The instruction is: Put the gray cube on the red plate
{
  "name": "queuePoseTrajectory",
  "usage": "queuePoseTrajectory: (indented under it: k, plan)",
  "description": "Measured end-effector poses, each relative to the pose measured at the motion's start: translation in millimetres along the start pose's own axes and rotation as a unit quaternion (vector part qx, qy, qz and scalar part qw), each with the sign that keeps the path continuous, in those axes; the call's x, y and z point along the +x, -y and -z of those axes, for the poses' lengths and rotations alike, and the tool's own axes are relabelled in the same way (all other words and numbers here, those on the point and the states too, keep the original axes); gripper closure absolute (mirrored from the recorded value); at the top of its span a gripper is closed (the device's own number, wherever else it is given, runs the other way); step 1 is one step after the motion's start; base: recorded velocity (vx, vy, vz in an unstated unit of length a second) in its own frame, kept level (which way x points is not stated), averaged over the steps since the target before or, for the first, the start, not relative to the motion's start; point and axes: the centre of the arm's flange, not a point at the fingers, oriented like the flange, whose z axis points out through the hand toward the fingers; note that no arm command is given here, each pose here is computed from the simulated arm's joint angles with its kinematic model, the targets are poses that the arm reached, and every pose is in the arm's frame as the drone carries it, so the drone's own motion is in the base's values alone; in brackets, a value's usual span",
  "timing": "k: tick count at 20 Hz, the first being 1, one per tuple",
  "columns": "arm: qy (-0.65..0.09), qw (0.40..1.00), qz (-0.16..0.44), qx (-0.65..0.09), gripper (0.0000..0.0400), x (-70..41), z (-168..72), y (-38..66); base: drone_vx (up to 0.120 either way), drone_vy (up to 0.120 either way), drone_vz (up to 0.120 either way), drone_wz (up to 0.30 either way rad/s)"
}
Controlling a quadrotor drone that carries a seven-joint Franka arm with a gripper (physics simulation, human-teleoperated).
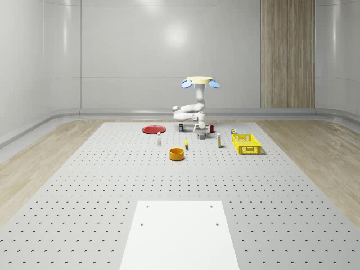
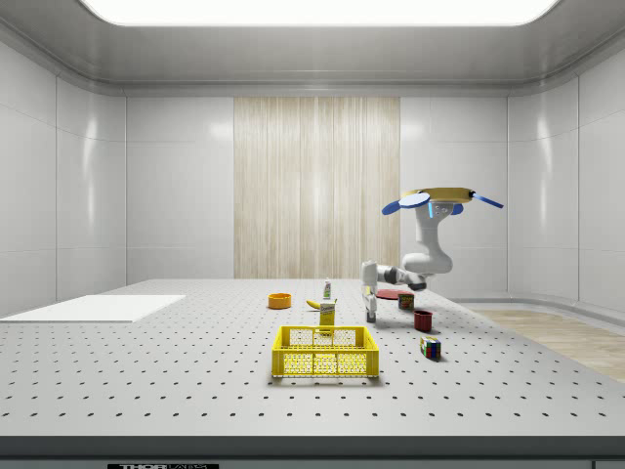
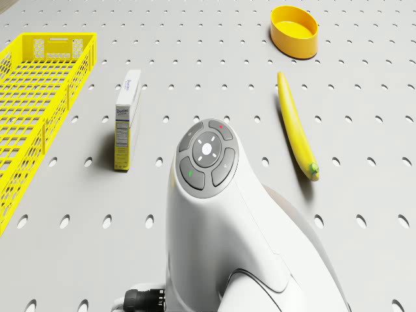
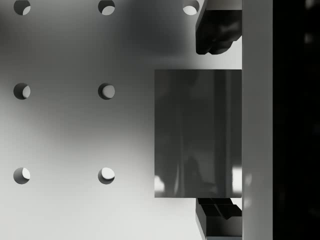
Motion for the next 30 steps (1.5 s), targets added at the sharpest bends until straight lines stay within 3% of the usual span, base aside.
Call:
queuePoseTrajectory:
  k: [16,21,30]
  plan:
    - [0.000,1.000,0.000,0.000,0.0000,2.4,-7.0,-5.3,0.000,0.000,0.000,0.000]
    - [0.000,1.000,0.000,0.000,0.0103,1.7,-7.4,-6.3,0.000,0.000,0.000,0.000]
    - [0.000,1.000,0.000,0.000,0.0145,1.4,0.3,-6.6,0.000,0.000,0.000,0.000]
